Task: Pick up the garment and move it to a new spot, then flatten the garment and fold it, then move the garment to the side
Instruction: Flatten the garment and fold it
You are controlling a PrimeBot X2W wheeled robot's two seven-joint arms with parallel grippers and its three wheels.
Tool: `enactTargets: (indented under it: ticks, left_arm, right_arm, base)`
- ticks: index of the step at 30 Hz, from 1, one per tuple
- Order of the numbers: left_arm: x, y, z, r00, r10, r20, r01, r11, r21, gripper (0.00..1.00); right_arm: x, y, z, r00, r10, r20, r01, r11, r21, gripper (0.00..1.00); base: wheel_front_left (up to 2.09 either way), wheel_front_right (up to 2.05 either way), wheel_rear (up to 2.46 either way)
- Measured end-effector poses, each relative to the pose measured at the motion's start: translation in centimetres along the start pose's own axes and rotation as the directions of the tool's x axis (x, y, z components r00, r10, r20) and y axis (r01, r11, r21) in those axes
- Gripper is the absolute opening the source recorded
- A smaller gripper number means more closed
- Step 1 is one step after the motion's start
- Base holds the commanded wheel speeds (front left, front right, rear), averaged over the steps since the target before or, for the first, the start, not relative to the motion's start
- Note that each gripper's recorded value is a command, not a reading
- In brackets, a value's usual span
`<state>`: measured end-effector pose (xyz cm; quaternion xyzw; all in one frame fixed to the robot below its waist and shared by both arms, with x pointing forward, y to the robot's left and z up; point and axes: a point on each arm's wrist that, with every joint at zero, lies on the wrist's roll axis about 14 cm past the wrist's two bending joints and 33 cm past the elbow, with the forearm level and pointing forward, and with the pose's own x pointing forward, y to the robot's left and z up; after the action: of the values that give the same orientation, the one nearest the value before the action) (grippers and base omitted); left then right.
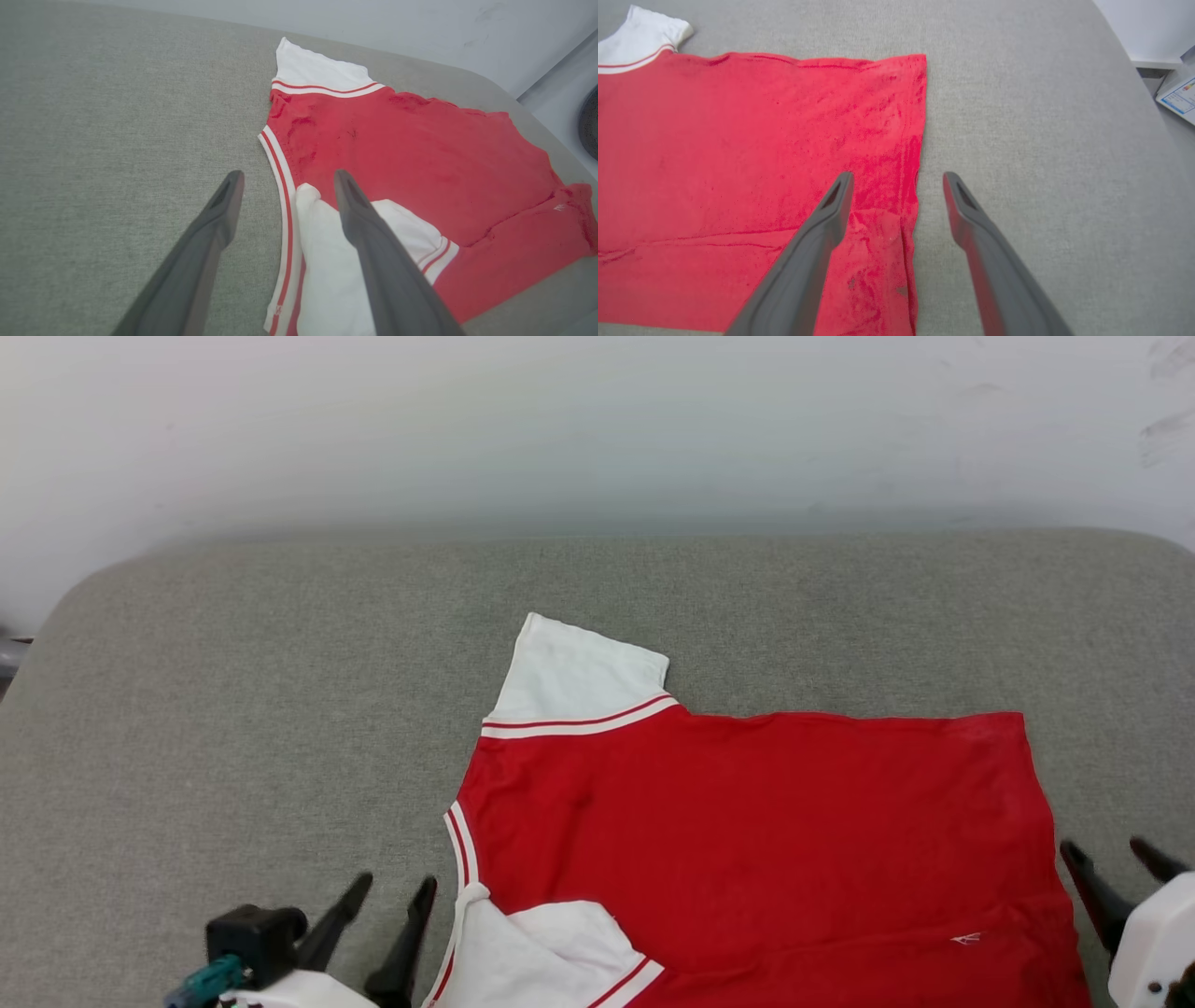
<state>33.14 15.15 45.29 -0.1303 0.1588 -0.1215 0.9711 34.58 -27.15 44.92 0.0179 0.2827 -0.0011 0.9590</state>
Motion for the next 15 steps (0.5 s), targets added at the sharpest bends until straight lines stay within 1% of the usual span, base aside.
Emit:
enactTargets:
  ticks: [3, 5, 6, 7, 8, 9, 11, 12, 13, 14, 15]
  left_arm:
    - [0.4, -0.2, 3.0, 0.989, 0.000, 0.149, 0.000, 1.000, 0.001, 1.00]
    - [0.5, -0.6, 4.4, 0.977, -0.007, 0.213, 0.005, 1.000, 0.009, 1.00]
    - [0.5, -0.7, 5.0, 0.971, -0.011, 0.238, 0.007, 1.000, 0.018, 1.00]
    - [0.6, -1.1, 6.3, 0.957, -0.027, 0.288, 0.017, 0.999, 0.036, 1.00]
    - [0.6, -1.1, 6.3, 0.957, -0.027, 0.288, 0.017, 0.999, 0.036, 1.00]
    - [0.6, -1.3, 7.2, 0.946, -0.034, 0.323, 0.014, 0.998, 0.061, 1.00]
    - [0.6, -1.7, 8.5, 0.928, -0.034, 0.372, 0.012, 0.998, 0.061, 1.00]
    - [0.6, -1.7, 8.5, 0.928, -0.034, 0.372, 0.012, 0.998, 0.061, 1.00]
    - [0.5, -2.0, 9.5, 0.910, -0.043, 0.411, 0.014, 0.997, 0.073, 1.00]
    - [0.5, -2.0, 9.5, 0.910, -0.043, 0.411, 0.014, 0.997, 0.073, 1.00]
    - [0.5, -2.2, 9.3, 0.909, -0.049, 0.415, 0.015, 0.996, 0.085, 1.00]
  right_arm:
    - [-0.3, 0.8, 3.2, 0.988, 0.019, 0.154, -0.018, 1.000, -0.010, 1.00]
    - [-0.7, 1.6, 4.9, 0.971, 0.037, 0.238, -0.033, 0.999, -0.023, 1.00]
    - [-0.9, 2.0, 5.6, 0.960, 0.049, 0.276, -0.043, 0.999, -0.026, 1.00]
    - [-1.2, 2.9, 6.8, 0.935, 0.066, 0.348, -0.059, 0.998, -0.031, 1.00]
    - [-1.2, 2.9, 6.8, 0.935, 0.066, 0.348, -0.059, 0.998, -0.031, 1.00]
    - [-1.6, 3.6, 7.6, 0.912, 0.080, 0.402, -0.070, 0.997, -0.039, 1.00]
    - [-1.9, 4.2, 8.3, 0.886, 0.088, 0.455, -0.079, 0.996, -0.037, 1.00]
    - [-1.9, 4.2, 8.3, 0.886, 0.088, 0.455, -0.079, 0.996, -0.037, 1.00]
    - [-2.0, 4.8, 8.7, 0.865, 0.095, 0.493, -0.085, 0.995, -0.044, 1.00]
    - [-2.0, 4.8, 8.7, 0.865, 0.095, 0.493, -0.085, 0.995, -0.044, 1.00]
    - [-2.2, 5.1, 9.1, 0.841, 0.089, 0.533, -0.088, 0.996, -0.027, 1.00]
  base:
    - [0.00, 0.00, 0.00]
    - [0.00, 0.00, 0.00]
    - [0.00, 0.00, 0.00]
    - [0.00, 0.00, 0.00]
    - [0.00, 0.00, 0.00]
    - [0.00, 0.00, 0.00]
    - [0.00, 0.00, 0.00]
    - [0.00, 0.00, 0.00]
    - [0.00, 0.00, 0.00]
    - [0.00, 0.00, 0.00]
    - [0.00, 0.00, 0.00]
